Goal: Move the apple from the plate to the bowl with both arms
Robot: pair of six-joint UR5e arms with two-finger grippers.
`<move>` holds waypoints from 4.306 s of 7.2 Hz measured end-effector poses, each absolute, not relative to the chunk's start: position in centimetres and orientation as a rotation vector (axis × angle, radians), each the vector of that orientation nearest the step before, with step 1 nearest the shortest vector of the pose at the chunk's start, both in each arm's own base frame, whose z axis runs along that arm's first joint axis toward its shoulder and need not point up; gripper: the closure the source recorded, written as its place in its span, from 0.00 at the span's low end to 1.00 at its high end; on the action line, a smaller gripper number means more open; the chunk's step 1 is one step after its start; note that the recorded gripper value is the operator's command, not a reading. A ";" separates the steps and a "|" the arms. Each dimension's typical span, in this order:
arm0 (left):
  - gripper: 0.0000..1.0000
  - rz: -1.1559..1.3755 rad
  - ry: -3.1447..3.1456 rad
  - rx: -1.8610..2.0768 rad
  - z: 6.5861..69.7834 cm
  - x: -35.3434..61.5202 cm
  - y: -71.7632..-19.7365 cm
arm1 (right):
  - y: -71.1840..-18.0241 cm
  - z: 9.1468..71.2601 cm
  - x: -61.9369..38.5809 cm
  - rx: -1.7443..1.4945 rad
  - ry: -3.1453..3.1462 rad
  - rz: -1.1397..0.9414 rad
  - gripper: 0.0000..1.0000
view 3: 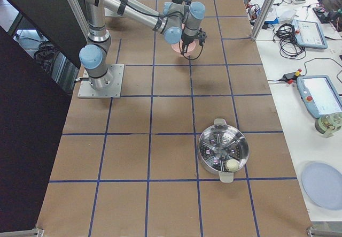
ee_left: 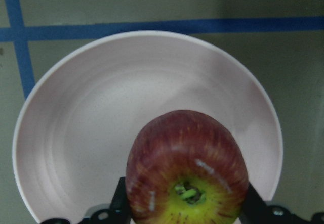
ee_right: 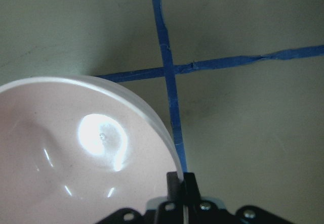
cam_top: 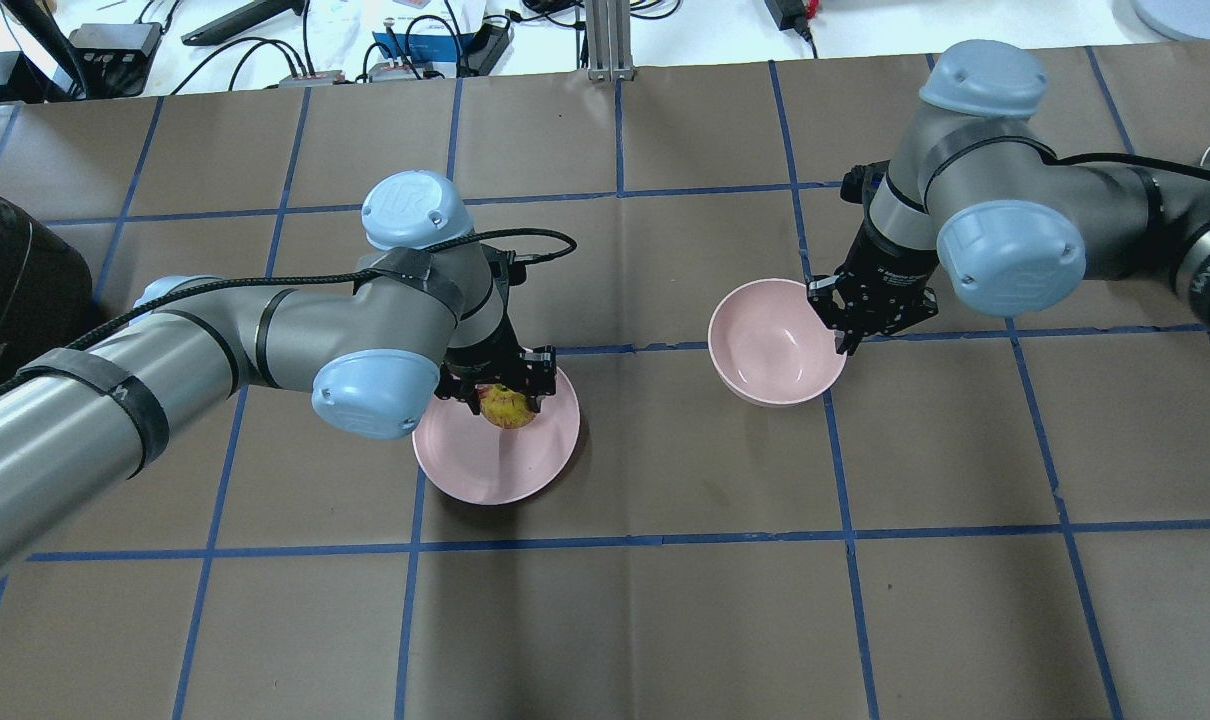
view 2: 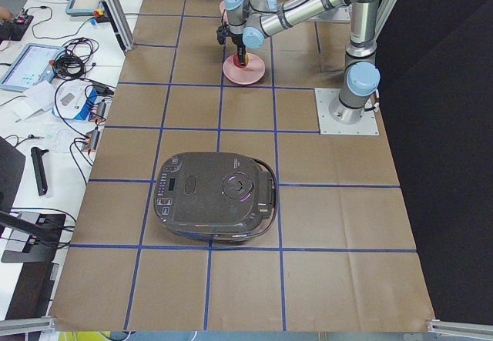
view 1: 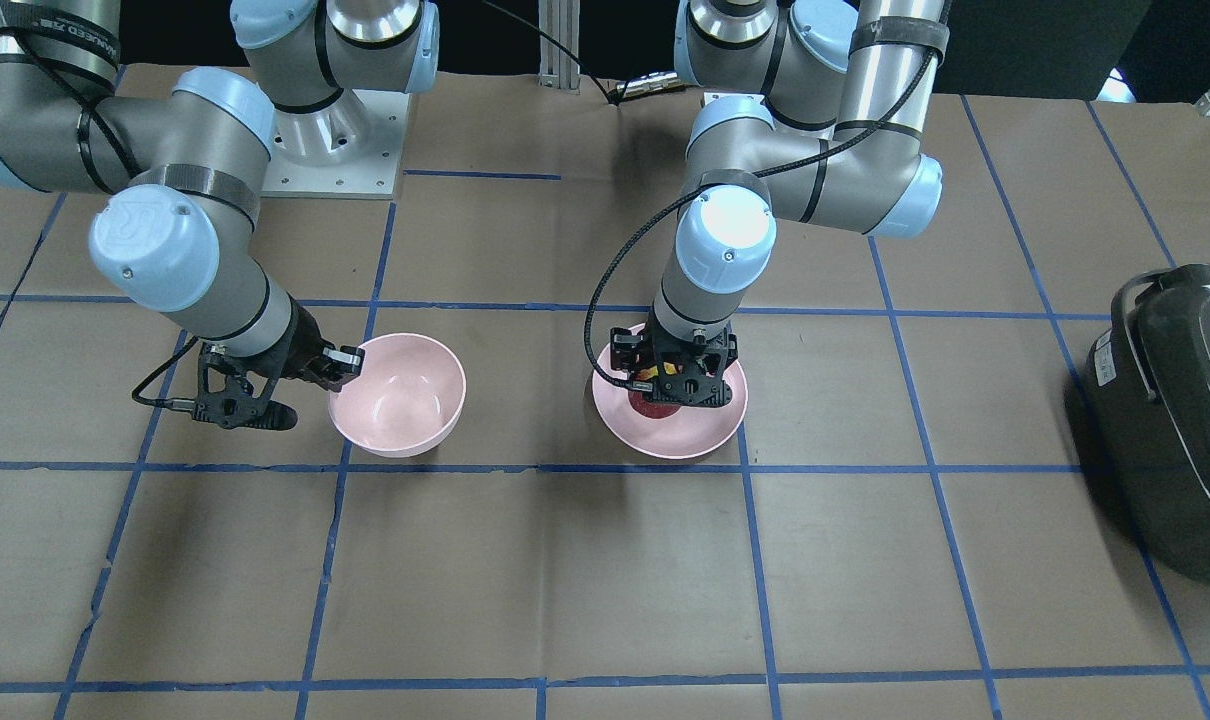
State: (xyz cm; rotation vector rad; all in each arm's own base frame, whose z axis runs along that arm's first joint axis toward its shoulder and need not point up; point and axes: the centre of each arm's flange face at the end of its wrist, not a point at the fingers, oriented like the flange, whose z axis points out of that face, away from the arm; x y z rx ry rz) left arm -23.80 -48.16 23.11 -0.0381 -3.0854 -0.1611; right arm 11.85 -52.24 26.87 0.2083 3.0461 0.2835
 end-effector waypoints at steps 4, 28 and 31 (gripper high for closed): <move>0.90 -0.118 -3.081 0.060 28.4 -27.9 -46.9 | -51.0 25.0 12.7 0.234 3.015 0.361 0.10; 0.00 -0.136 -2.949 0.388 43.0 -31.6 -50.7 | -55.0 45.0 3.6 0.270 3.302 0.026 0.00; 0.00 -0.045 -3.051 -0.006 48.8 -20.7 -50.4 | -55.0 44.9 3.6 0.275 3.301 0.029 0.00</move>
